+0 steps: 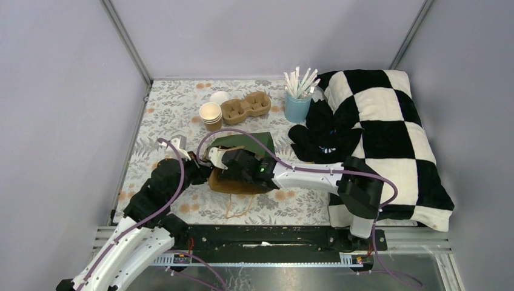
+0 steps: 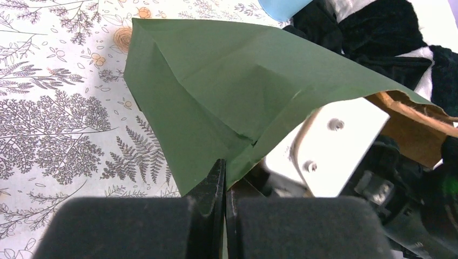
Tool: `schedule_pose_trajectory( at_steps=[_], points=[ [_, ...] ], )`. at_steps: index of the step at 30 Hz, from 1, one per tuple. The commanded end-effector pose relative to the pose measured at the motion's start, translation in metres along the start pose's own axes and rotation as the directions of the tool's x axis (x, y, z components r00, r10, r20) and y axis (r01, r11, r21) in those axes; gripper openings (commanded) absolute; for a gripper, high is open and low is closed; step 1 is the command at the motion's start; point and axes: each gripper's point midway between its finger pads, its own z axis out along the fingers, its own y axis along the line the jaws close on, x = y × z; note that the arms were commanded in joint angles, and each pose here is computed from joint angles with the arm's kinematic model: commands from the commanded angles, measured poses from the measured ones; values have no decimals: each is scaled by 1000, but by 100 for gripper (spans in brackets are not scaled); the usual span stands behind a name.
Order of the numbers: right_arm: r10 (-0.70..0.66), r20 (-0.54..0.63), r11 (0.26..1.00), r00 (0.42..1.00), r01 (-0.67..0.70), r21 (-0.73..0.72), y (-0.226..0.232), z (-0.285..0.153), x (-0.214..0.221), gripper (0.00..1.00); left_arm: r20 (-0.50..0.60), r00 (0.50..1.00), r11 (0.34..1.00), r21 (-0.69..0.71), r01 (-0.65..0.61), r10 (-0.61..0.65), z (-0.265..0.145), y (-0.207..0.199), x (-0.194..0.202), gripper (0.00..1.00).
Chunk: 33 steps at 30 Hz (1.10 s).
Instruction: Pack the takeout coffee
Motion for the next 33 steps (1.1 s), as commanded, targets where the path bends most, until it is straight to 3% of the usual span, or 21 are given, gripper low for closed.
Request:
schedule_pose_trajectory(
  at_steps=[1, 6, 10, 19, 24, 27, 33],
  points=[
    [71, -42, 994, 997, -67, 87, -24, 4, 14, 45, -7, 1000, 998, 51, -23, 23, -3, -13, -5, 0],
    [-45, 159, 998, 986, 51, -30, -6, -8, 2, 48, 21, 998, 998, -17, -61, 61, -2, -6, -18, 0],
    [-147, 131, 989, 981, 147, 7, -18, 0, 8, 45, 29, 997, 997, -21, -78, 78, -3, -7, -23, 0],
    [-197, 131, 980, 972, 198, 0, -16, 22, 4, 46, 7, 997, 996, 42, -76, 76, -3, -18, -18, 0],
    [-133, 9, 989, 991, 132, 65, -32, 23, 14, 43, -4, 997, 995, 47, -83, 83, -2, -20, -17, 0],
    [-83, -10, 997, 996, 83, 3, -27, 8, 17, 43, 10, 996, 996, 37, -85, 84, -4, -17, -19, 0],
    [67, -39, 998, 997, -67, -7, -25, 2, 11, 54, 5, 997, 996, 61, -71, 71, -4, -21, -17, 0]
  ],
)
